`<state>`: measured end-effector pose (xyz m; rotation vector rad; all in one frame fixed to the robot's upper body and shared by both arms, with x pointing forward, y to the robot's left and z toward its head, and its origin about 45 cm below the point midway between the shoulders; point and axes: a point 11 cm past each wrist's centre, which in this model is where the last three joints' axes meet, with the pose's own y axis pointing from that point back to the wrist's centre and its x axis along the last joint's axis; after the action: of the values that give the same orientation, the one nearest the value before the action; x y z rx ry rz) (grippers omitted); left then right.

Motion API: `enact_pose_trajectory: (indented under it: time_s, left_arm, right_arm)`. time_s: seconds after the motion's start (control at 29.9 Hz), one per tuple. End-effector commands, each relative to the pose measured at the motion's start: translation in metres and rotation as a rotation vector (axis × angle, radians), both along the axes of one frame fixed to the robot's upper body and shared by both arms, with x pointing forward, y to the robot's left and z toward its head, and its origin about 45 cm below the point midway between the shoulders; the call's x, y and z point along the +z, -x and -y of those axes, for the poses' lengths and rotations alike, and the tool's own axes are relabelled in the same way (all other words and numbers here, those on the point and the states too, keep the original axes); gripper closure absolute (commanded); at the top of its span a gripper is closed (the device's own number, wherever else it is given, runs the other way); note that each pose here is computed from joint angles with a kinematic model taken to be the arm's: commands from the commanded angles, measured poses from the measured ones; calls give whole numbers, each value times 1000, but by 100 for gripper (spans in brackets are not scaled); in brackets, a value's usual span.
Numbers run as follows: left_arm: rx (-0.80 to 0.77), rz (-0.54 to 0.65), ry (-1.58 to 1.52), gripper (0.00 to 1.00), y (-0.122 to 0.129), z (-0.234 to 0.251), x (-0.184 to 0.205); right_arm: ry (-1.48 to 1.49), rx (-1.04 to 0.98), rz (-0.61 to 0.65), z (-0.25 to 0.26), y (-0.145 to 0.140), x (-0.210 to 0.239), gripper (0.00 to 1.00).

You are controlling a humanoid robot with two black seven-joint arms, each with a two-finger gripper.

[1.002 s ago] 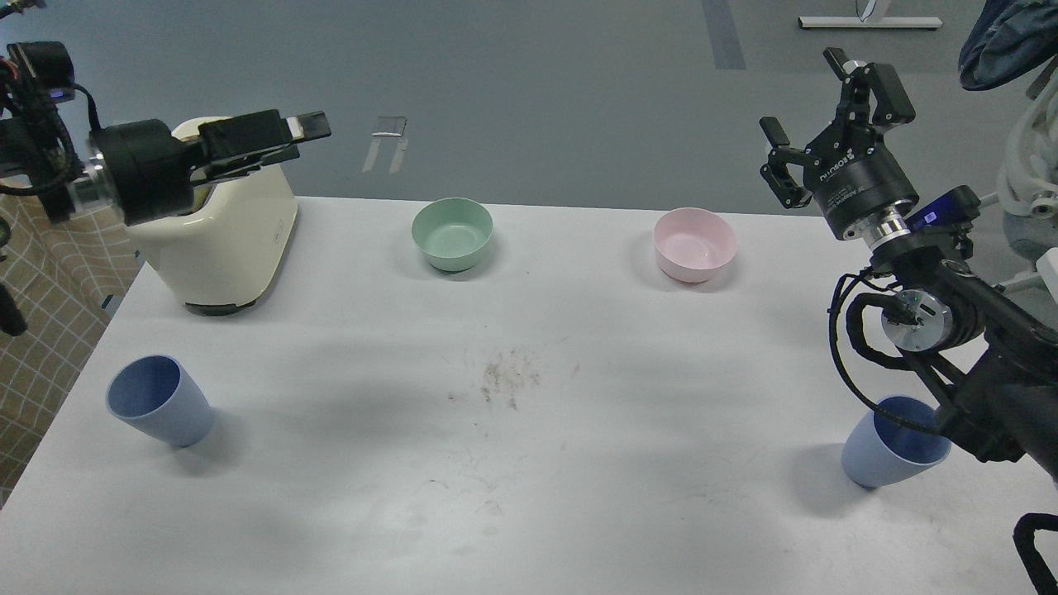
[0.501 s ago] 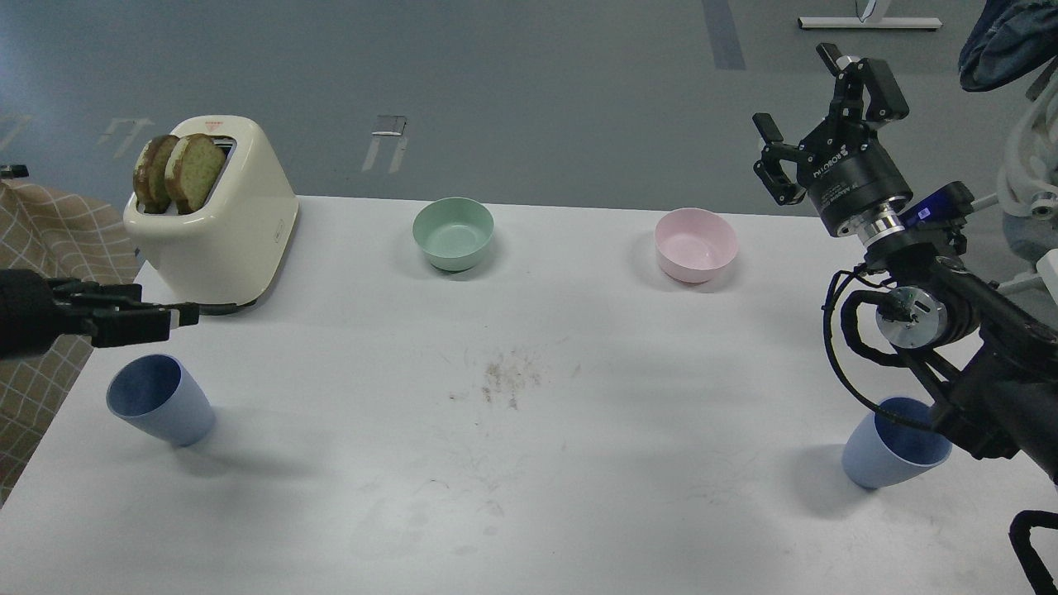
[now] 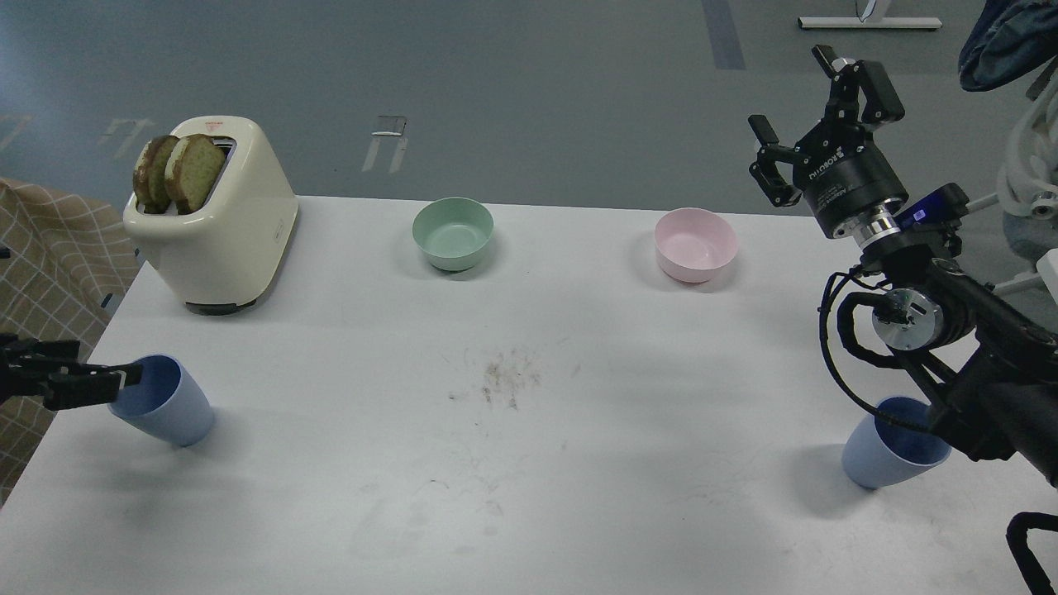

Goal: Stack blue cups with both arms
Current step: 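Lower the left gripper down to the blue cup nearest it, then grasp the blue cup with the left gripper and lift it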

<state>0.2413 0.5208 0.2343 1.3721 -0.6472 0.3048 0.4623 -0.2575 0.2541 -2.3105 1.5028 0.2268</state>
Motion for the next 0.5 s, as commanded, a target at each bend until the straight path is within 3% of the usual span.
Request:
enact_pose_trajectory:
  time_s: [0.0, 0.2, 0.27, 0.37, 0.4, 0.43, 0.47]
  left_arm:
    - [0, -8, 5, 19, 1, 1, -4]
    - [17, -4, 27, 26, -3, 2, -11]
    - [26, -13, 28, 37, -2, 1, -16]
    - [33, -27, 29, 62, 1, -1, -24]
    - [35, -30, 29, 73, 2, -1, -25]
    - [36, -31, 28, 94, 2, -2, -25]
    - [36, -33, 27, 100, 3, -2, -26]
  right_arm:
    - [-1, 1, -1, -1, 0, 0, 0]
    - [-1, 5, -3, -3, 0, -1, 0]
    - [0, 5, -3, -2, 1, -2, 0]
    - [1, 2, -2, -1, 1, -1, 0]
    - [2, 1, -2, 0, 1, -1, 0]
    - [0, 3, -2, -1, 1, -1, 0]
    - [0, 2, -2, -1, 1, -1, 0]
